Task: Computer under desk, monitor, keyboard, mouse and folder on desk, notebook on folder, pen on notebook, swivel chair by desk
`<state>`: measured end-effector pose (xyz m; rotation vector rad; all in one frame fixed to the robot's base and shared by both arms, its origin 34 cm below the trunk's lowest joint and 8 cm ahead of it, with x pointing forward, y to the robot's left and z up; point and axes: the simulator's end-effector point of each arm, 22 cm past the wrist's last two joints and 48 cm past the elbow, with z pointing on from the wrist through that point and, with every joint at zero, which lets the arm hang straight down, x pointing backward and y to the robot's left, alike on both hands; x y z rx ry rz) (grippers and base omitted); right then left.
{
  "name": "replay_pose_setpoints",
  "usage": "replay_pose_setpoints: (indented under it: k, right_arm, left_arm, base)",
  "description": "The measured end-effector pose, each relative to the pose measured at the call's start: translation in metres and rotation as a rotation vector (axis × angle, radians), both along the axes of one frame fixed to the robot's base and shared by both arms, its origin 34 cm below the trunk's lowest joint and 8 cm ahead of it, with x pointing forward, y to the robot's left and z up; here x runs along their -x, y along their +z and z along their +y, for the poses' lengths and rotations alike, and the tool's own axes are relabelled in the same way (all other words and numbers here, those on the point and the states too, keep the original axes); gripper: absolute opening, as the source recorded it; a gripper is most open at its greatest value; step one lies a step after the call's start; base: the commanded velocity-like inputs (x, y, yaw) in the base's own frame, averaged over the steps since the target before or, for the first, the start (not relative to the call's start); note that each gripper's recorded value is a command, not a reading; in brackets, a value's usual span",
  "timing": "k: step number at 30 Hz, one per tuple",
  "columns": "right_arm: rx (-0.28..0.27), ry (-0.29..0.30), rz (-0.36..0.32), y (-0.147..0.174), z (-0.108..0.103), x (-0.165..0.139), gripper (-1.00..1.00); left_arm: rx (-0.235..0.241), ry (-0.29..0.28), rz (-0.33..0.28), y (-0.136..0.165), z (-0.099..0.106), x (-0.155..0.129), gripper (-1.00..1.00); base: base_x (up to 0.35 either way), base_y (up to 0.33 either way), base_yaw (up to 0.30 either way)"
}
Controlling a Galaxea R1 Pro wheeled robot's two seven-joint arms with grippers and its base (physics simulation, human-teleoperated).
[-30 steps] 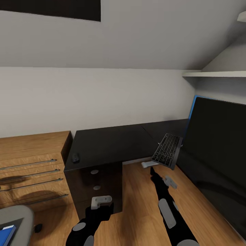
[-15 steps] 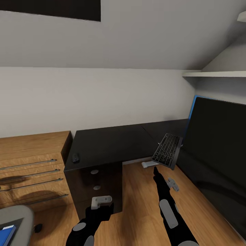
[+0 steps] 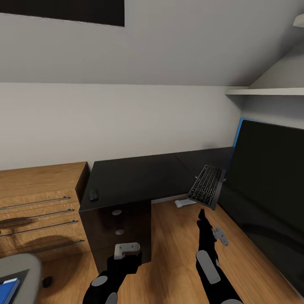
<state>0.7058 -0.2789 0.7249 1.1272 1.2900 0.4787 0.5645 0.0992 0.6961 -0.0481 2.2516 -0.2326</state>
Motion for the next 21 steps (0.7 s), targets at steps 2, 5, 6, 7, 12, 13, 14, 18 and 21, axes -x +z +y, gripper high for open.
replay_pose_setpoints:
  k: [2, 5, 6, 7, 12, 13, 14, 18, 21]
  right_arm:
    - [-0.008, -0.002, -0.007, 0.0007, 0.0001, 0.0, 1.0]
    - [-0.015, 0.003, -0.024, 0.0033, 0.0015, -0.0007, 1.0]
    - [-0.016, 0.004, -0.027, 0.0039, 0.0019, -0.0009, 1.0]
    - [-0.017, 0.006, -0.029, 0.0043, 0.0023, -0.0011, 1.0]
    - [-0.019, 0.011, -0.039, 0.0061, 0.0036, -0.0017, 1.0]
    - [-0.019, 0.011, -0.039, 0.0062, 0.0037, -0.0017, 1.0]
    - [-0.019, 0.012, -0.04, 0.0062, 0.0037, -0.0017, 1.0]
    - [-0.019, 0.012, -0.04, 0.0064, 0.0039, -0.0018, 1.0]
    - [-0.019, 0.012, -0.042, 0.0071, 0.0039, -0.0017, 1.0]
  left_arm:
    - [0.0, 0.0, 0.0, 0.0, -0.0001, 0.0, 1.0]
    - [0.001, -0.001, 0.0, 0.0, -0.0005, 0.0001, 1.0]
    - [0.001, -0.001, 0.0, 0.0, -0.0005, 0.0001, 1.0]
    - [0.001, -0.001, 0.0, 0.0, -0.0006, 0.0001, 1.0]
    - [0.001, -0.001, 0.0, -0.0002, 0.0, 0.0, 1.0]
    - [0.001, -0.001, 0.0, -0.0002, 0.0, 0.0001, 1.0]
    - [0.001, -0.001, 0.0, -0.0001, 0.0001, 0.0, 1.0]
    - [0.001, -0.001, -0.001, 0.0, 0.0, 0.0001, 1.0]
    - [0.001, -0.001, -0.001, 0.0003, -0.0001, 0.0002, 1.0]
  base:
    - [0.0, 0.0, 0.0]
    - [0.0, 0.0, 0.0]
    - [0.0, 0.0, 0.0]
    - [0.0, 0.0, 0.0]
    - [0.0, 0.0, 0.0]
    - [0.0, 0.0, 0.0]
    - [0.0, 0.0, 0.0]
    - [0.037, 0.0, 0.0]
    - [0.191, 0.0, 0.0]
